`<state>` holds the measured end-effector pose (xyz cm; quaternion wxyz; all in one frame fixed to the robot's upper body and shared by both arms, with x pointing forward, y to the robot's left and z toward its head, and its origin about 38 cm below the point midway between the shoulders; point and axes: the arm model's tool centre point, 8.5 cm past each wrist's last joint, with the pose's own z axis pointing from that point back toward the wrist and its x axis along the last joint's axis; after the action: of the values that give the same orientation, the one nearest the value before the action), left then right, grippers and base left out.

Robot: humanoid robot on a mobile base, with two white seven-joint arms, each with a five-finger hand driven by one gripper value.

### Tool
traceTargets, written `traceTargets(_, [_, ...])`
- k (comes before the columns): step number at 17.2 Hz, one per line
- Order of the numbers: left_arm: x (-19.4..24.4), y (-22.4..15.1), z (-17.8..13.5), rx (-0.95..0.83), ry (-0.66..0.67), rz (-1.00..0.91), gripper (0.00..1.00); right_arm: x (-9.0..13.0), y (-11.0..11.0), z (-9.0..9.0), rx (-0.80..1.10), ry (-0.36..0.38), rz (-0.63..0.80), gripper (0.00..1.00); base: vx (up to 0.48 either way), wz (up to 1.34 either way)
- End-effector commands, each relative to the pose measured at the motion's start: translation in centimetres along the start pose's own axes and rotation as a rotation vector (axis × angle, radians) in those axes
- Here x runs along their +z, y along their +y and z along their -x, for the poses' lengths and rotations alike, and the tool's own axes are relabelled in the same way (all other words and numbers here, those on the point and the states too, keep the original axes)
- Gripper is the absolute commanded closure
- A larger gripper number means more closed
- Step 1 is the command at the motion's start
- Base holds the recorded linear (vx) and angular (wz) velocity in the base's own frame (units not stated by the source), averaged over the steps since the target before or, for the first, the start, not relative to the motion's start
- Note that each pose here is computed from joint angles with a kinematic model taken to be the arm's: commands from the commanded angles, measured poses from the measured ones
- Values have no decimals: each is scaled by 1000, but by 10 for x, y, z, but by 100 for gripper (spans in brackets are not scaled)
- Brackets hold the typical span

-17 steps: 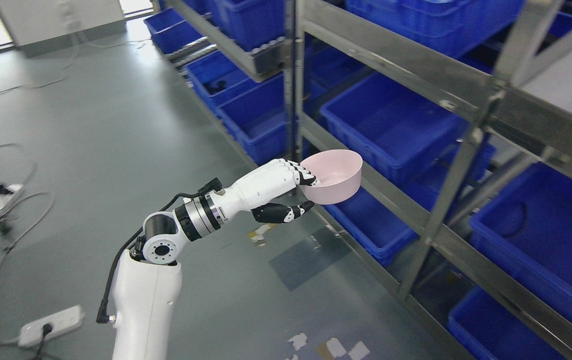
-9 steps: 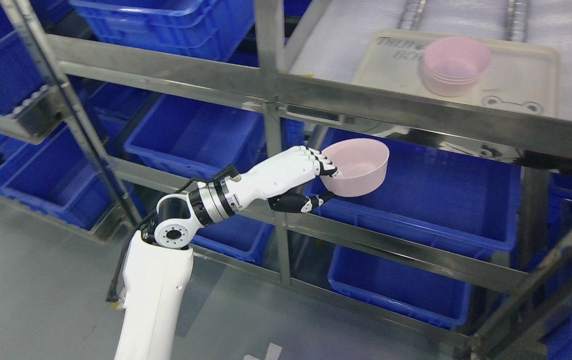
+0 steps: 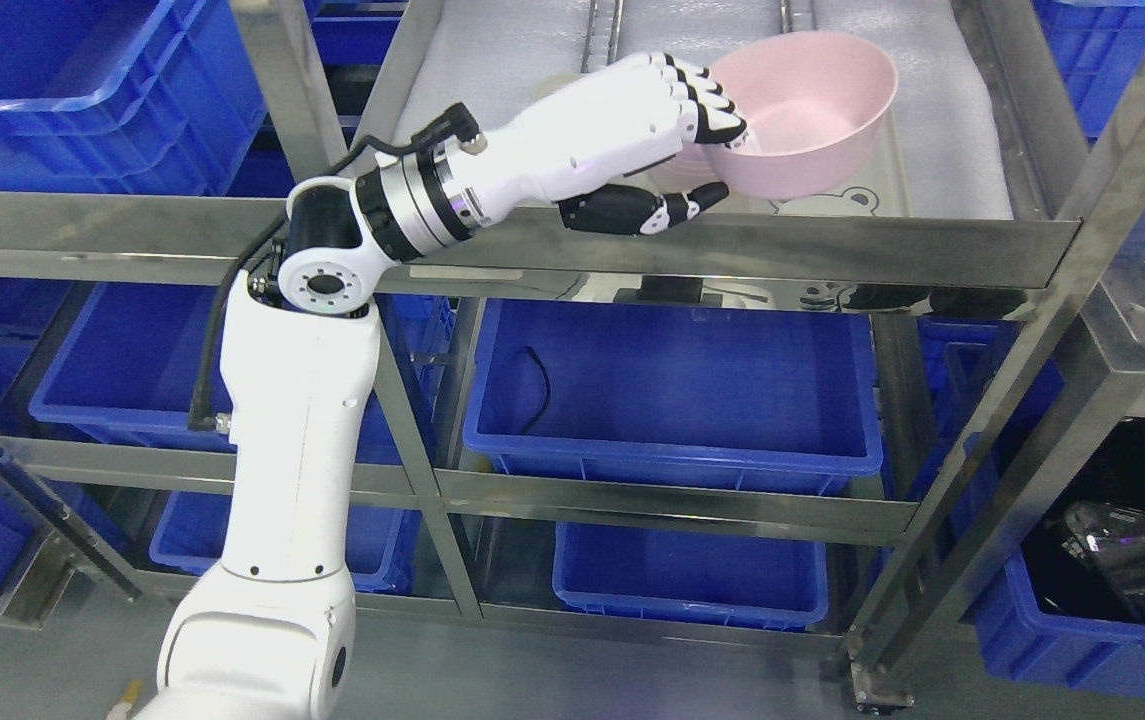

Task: Stack pink IKEA bowl on shelf middle layer
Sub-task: 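Lower the pink bowl onto the stacked pink bowls on the tray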

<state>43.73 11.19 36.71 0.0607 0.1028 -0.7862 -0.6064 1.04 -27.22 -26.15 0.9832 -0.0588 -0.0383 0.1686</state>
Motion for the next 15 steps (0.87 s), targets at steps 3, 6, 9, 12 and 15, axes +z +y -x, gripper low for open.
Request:
traceTargets(3, [60, 65, 36, -206, 181, 201, 89, 0, -8, 7, 3, 3, 13, 0, 123, -218])
traceTargets(6, [69, 62, 38, -191, 197, 257, 88, 0, -8, 7, 2, 3, 13, 0, 118, -41])
traceTargets(9, [60, 38, 33, -167, 158, 312, 88, 0, -8, 7, 2, 3, 13, 0, 113, 2])
traceTargets(12, [41, -10, 32, -89, 122, 389, 88, 0, -8, 7, 2, 3, 13, 0, 111, 1])
traceTargets(15, [23, -37, 41, -51, 148, 433, 88, 0, -8, 7, 2, 3, 13, 0, 98, 43])
